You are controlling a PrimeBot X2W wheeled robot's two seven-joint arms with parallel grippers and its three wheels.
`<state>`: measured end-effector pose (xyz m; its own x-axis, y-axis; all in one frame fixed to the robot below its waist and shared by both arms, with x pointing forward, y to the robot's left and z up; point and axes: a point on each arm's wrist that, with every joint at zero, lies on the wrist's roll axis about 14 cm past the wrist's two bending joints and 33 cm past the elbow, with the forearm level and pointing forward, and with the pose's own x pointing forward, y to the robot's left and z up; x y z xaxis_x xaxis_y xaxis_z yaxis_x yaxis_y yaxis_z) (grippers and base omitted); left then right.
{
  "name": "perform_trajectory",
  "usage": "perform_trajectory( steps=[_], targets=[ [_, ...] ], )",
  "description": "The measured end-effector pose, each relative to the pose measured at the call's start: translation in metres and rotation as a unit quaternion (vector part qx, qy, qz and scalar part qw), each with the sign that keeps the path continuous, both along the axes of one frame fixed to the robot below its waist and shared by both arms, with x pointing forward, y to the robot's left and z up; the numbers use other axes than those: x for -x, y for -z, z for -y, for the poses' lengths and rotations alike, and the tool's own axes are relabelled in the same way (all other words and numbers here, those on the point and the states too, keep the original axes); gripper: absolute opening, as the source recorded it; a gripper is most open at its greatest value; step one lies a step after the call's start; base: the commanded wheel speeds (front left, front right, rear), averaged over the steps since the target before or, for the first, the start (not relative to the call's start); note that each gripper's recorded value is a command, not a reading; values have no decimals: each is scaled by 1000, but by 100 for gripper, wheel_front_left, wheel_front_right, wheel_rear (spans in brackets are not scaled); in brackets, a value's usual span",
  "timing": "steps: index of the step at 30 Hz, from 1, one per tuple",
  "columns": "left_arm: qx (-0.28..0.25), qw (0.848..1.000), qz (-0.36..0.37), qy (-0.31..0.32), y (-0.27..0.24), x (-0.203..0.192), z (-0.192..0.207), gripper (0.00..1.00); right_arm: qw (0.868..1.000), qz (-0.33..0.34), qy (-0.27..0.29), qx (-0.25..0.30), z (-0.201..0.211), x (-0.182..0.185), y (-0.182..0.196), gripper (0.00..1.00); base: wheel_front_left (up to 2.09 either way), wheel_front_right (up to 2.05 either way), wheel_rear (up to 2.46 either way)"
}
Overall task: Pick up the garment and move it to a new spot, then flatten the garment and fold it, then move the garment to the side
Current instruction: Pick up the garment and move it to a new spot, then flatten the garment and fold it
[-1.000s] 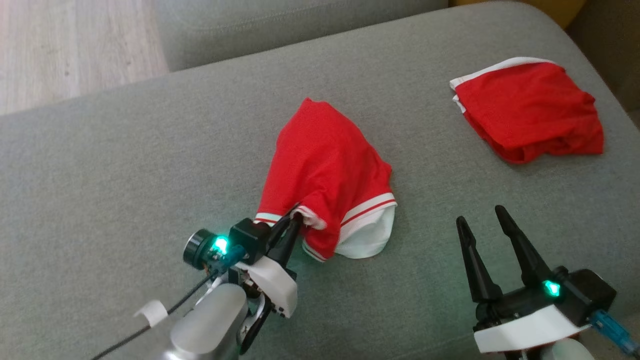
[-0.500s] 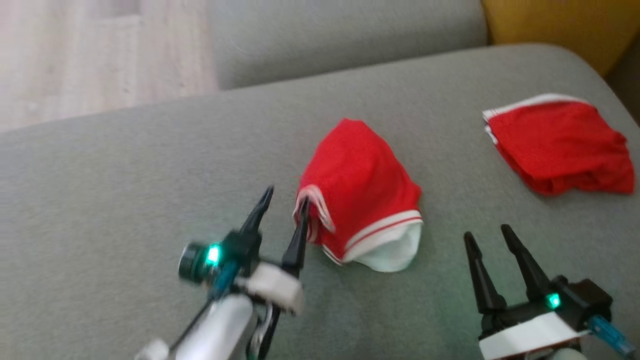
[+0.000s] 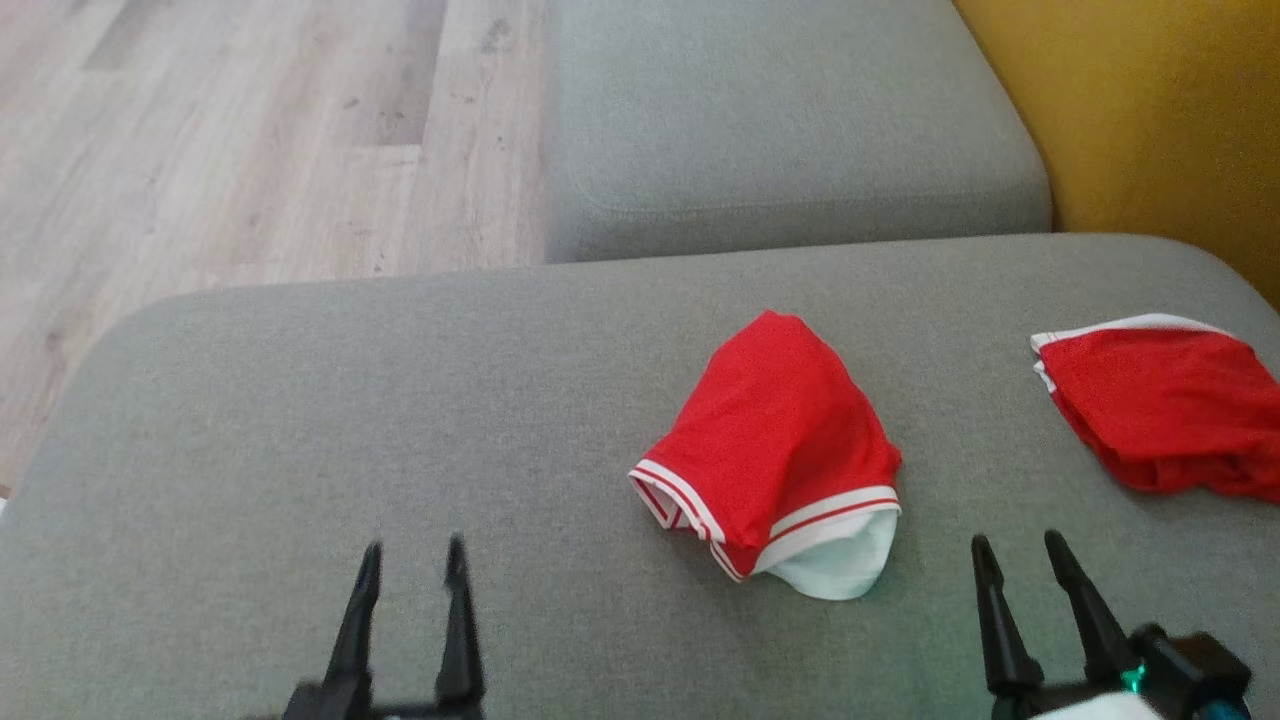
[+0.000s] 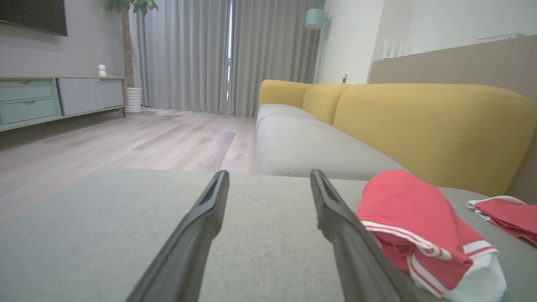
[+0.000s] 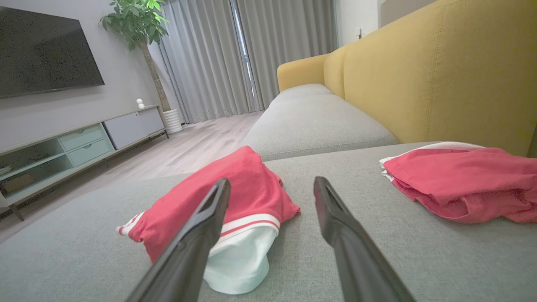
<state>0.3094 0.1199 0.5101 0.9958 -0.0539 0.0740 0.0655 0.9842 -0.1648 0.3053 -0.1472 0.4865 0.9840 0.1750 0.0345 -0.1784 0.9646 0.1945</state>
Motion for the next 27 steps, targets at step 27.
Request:
perform_trajectory(
  steps=[27],
  targets=[
    [-18,999,-28,-26,27,54,-19,100,1000,-13,-14,4,-13,18,11,100,0,0,0]
  ],
)
